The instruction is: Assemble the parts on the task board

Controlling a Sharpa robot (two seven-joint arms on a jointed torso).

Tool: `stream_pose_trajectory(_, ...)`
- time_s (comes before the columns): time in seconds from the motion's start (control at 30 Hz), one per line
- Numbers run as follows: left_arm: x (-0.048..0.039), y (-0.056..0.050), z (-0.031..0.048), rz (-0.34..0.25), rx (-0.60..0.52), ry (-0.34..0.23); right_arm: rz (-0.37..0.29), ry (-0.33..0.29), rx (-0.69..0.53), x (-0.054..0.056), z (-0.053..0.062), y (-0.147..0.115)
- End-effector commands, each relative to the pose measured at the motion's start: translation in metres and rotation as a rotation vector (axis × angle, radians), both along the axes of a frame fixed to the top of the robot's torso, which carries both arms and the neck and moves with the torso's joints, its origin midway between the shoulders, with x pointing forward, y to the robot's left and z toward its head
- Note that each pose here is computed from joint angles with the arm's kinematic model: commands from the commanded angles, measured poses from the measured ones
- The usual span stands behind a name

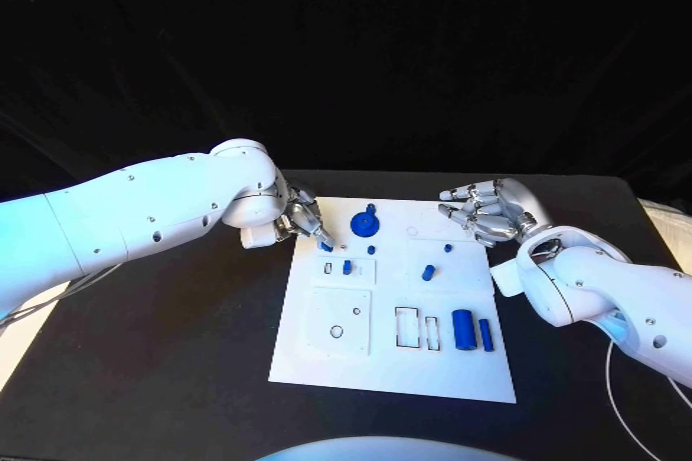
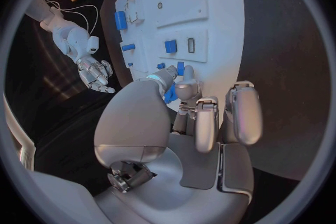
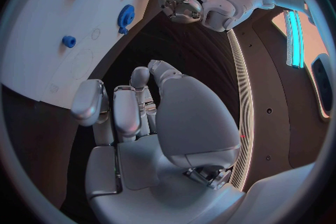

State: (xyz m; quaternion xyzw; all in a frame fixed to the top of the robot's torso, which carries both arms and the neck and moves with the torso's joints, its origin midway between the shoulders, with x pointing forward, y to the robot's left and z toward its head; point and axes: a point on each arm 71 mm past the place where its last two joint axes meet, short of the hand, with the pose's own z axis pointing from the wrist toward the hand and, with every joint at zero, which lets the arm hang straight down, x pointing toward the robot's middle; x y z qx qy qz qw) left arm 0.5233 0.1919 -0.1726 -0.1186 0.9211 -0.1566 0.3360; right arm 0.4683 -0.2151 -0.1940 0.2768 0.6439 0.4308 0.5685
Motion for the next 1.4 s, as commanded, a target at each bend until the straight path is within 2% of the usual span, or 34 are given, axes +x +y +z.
stream_pose_trajectory(0.03, -0.0043, 0.000, -0.0039, 0.052, -0.024, -0.009, 0.012, -0.003, -0.005, -0.001, 0.000, 0.001)
stream_pose_trajectory(0.27, -0.0122, 0.000, -0.0160, 0.037, 0.006, 0.004, 0.012, -0.003, -0.005, -0.001, 0.000, 0.001)
stream_pose_trajectory(0.5, -0.0146, 0.001, -0.0228, 0.026, 0.018, 0.026, 0.012, -0.002, -0.005, -0.001, 0.000, 0.000)
stream_pose_trajectory(0.93, -0.0170, -0.002, -0.0259, -0.036, 0.076, 0.041, 0.012, -0.002, -0.004, -0.001, 0.000, 0.000)
stream_pose_trajectory(1.4, -0.0159, -0.006, -0.0251, -0.049, 0.097, 0.016, 0.013, -0.002, -0.004, -0.001, 0.000, 0.001)
